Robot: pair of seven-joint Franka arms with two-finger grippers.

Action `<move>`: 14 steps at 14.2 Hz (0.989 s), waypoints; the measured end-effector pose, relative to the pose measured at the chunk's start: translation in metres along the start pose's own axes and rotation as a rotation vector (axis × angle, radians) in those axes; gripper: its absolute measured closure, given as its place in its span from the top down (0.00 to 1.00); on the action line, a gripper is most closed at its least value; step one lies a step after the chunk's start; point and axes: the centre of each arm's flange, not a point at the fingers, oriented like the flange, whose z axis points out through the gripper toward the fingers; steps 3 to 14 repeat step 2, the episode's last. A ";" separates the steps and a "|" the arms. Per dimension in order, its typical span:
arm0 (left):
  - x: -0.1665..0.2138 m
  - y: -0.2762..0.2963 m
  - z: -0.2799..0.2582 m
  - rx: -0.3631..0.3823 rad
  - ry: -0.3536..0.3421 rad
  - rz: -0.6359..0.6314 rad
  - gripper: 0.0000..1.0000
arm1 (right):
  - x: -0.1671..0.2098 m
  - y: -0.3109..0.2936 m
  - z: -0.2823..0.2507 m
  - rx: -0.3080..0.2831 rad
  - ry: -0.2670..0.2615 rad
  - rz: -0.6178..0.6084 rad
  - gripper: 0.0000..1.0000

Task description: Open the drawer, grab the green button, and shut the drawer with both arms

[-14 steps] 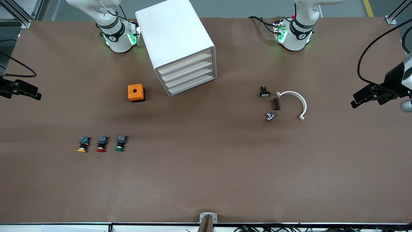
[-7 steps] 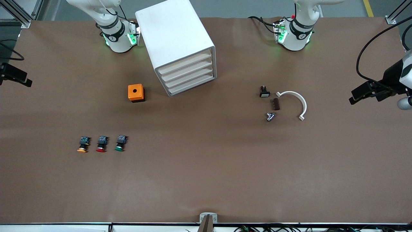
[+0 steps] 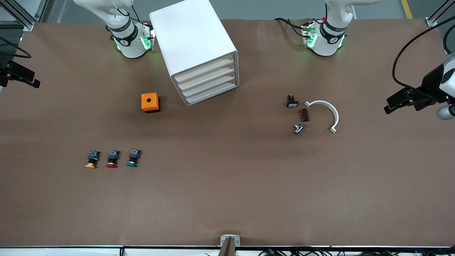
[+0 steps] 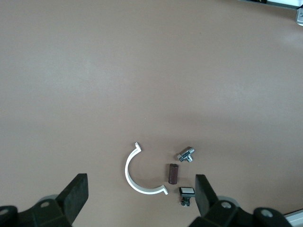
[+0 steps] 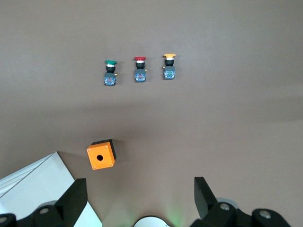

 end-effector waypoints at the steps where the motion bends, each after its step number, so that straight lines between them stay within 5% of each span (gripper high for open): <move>1: 0.000 0.000 0.000 0.000 0.000 0.000 1.00 | -0.004 -0.002 0.001 0.000 0.000 -0.004 1.00; 14: 0.000 0.000 0.000 0.000 -0.001 0.000 1.00 | -0.009 -0.004 0.002 0.000 0.000 -0.008 1.00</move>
